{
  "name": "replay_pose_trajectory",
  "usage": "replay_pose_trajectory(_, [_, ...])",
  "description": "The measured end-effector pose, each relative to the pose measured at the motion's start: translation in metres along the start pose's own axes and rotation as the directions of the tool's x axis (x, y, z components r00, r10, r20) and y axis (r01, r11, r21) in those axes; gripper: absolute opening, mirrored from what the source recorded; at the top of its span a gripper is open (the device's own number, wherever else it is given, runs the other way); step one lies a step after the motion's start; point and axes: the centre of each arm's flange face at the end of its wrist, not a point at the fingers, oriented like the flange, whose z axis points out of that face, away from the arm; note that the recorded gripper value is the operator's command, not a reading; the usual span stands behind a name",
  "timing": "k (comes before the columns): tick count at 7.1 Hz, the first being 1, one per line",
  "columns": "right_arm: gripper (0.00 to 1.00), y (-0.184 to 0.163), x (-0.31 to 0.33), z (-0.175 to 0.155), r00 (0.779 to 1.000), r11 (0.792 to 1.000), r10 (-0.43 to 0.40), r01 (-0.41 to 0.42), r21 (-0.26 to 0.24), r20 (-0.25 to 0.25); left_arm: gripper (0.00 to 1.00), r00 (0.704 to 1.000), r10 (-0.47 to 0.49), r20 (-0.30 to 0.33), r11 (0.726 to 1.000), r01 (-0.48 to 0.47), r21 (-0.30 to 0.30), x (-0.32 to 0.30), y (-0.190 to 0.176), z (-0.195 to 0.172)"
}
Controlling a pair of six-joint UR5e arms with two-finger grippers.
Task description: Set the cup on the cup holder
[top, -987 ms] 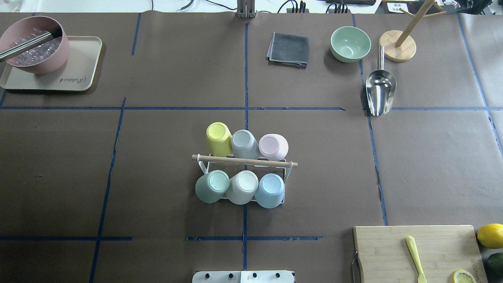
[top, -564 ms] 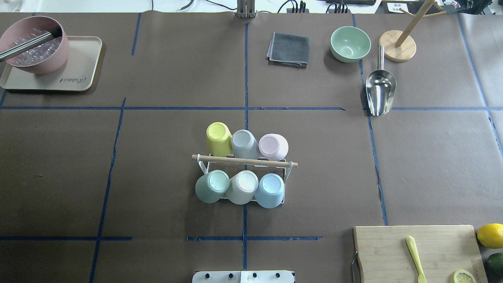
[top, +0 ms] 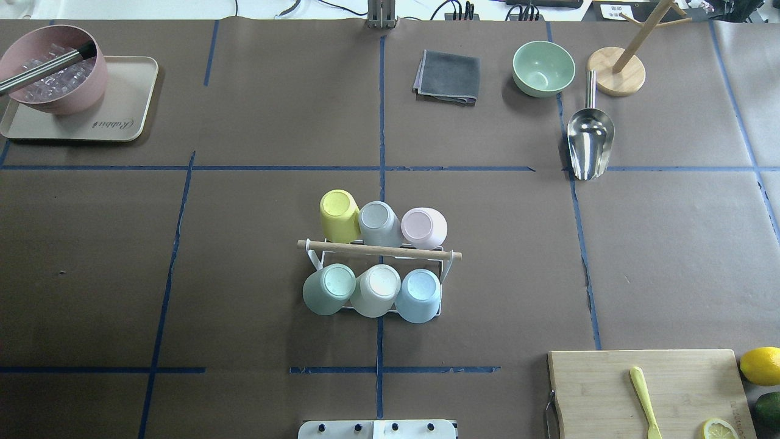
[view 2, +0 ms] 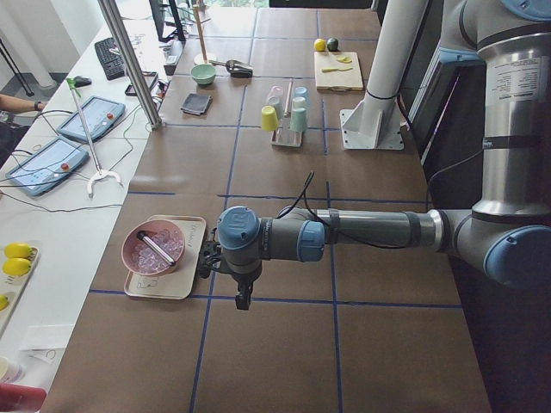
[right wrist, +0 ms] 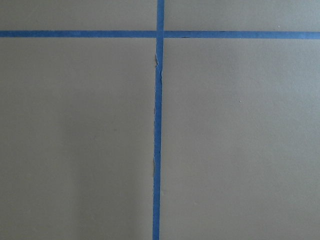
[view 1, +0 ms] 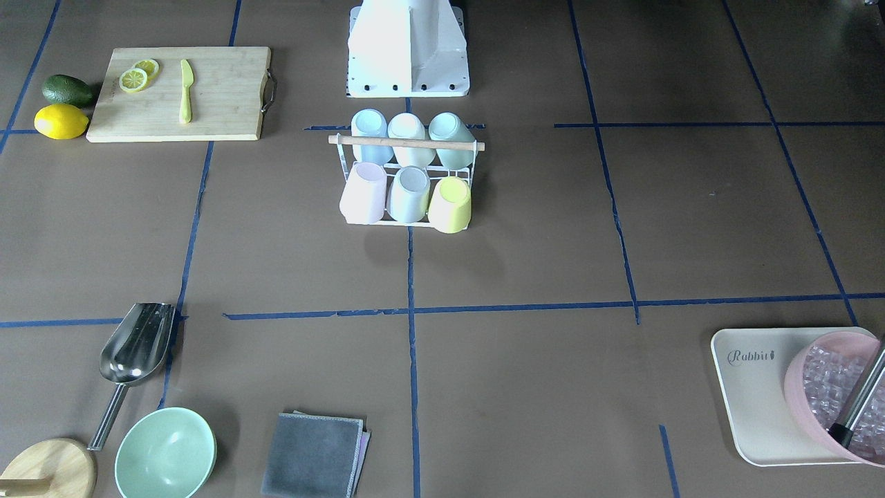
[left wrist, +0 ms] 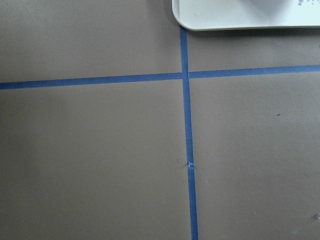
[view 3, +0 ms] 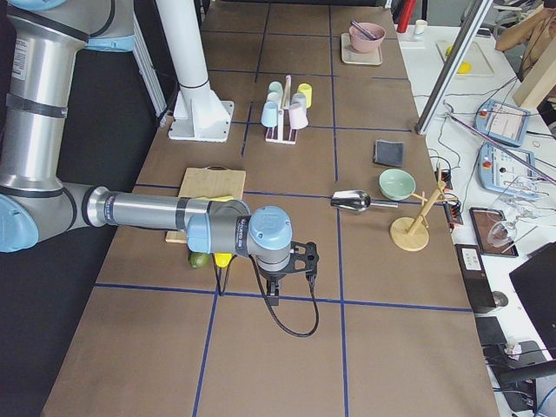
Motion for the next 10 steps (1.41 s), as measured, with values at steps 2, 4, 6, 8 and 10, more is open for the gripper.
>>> replay_pose_trajectory(2, [1.0, -0.0101, -0.0024, -0.0048, 1.0, 1.0, 0.013, -0.014, -0.015, -0.017, 1.0, 1.0, 0.015, -0.001, 1.0, -0.015, 0.001, -0.0001, 0.0003, -0.0008])
replay_pose_trajectory(4, [1.0, -0.0116, -0.0015, -0.0059, 0.999, 1.0, 0.014, -0.014, -0.017, -0.032, 1.0, 1.0, 0.02, -0.003, 1.0, -0.02, -0.007, 0.0002, 0.0, -0.0012])
replay_pose_trajectory(6, [1.0, -0.0119, -0.0014, -0.0061, 0.999, 1.0, 0.014, -0.014, -0.017, -0.035, 1.0, 1.0, 0.026, -0.005, 0.999, -0.026, -0.027, -0.0004, -0.0001, -0.0014])
replay_pose_trajectory(8, [1.0, -0.0118, -0.0013, -0.006, 0.999, 1.0, 0.014, -0.014, -0.017, -0.035, 1.0, 1.0, 0.024, -0.005, 0.999, -0.025, -0.036, -0.0018, 0.0015, 0.0])
replay_pose_trajectory(10, [1.0, -0.0113, -0.001, -0.0057, 0.999, 1.0, 0.014, -0.015, -0.018, -0.035, 1.0, 1.0, 0.023, -0.005, 0.999, -0.023, -0.037, -0.002, 0.0031, 0.0])
